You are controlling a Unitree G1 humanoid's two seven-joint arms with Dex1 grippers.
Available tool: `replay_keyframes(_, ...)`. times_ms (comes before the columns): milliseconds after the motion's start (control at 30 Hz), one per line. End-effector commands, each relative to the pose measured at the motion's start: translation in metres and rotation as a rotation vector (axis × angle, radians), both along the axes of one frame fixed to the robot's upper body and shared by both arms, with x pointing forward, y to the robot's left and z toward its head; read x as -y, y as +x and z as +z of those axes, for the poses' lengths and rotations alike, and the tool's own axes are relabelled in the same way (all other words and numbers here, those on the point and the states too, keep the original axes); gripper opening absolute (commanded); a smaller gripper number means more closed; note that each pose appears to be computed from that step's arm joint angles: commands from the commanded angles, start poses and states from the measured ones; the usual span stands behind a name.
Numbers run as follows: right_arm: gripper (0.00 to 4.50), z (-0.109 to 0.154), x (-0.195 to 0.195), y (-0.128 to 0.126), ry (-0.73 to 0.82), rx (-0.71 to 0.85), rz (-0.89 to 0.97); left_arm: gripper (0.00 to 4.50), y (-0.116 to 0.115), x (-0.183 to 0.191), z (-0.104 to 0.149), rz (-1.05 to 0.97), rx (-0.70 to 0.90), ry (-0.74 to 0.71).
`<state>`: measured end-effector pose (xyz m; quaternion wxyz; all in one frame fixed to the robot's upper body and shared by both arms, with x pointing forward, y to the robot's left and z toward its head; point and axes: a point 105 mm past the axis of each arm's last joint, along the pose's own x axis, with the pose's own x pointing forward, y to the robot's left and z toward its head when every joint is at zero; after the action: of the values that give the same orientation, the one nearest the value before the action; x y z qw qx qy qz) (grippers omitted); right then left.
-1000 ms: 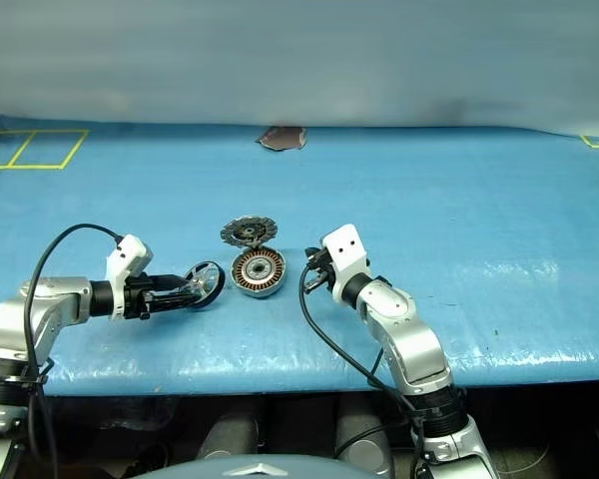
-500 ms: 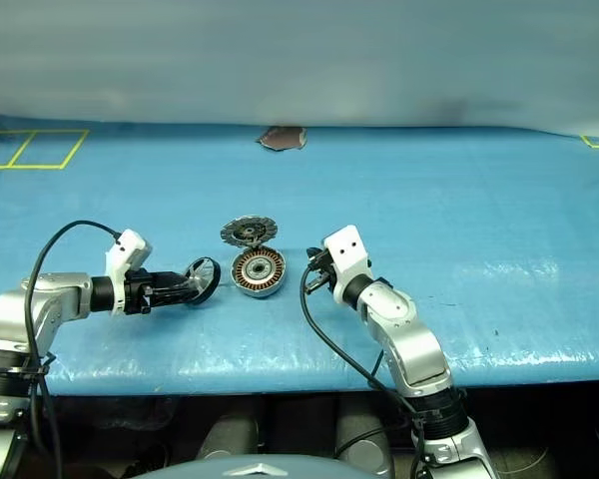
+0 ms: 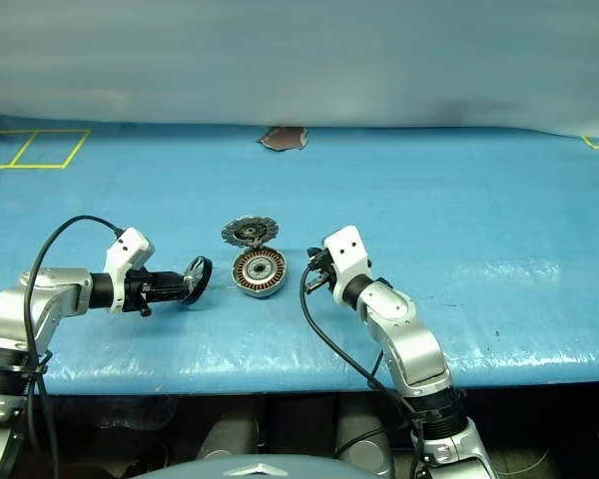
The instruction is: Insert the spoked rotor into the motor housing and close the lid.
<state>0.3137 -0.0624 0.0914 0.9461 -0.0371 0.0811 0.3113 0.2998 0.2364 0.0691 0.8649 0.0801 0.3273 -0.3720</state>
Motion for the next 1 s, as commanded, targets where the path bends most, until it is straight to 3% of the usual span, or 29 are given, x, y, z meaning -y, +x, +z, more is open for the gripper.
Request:
replay_keyframes(33,0.0,0.011,-0.003,0.001,0.02,0.045,0.008,1.41,-0.003,-0.003,-0.007,0.0,0.005,0.02)
replay_keyframes(500,0.0,0.012,0.001,0.002,0.018,0.047,-0.001,1.41,0.003,-0.006,0.039,0.02,0.168,-0.221)
replay_keyframes(1000,0.0,0.011,0.003,0.002,0.008,0.057,-0.008,1.41,0.003,0.002,0.057,0.025,0.156,-0.378)
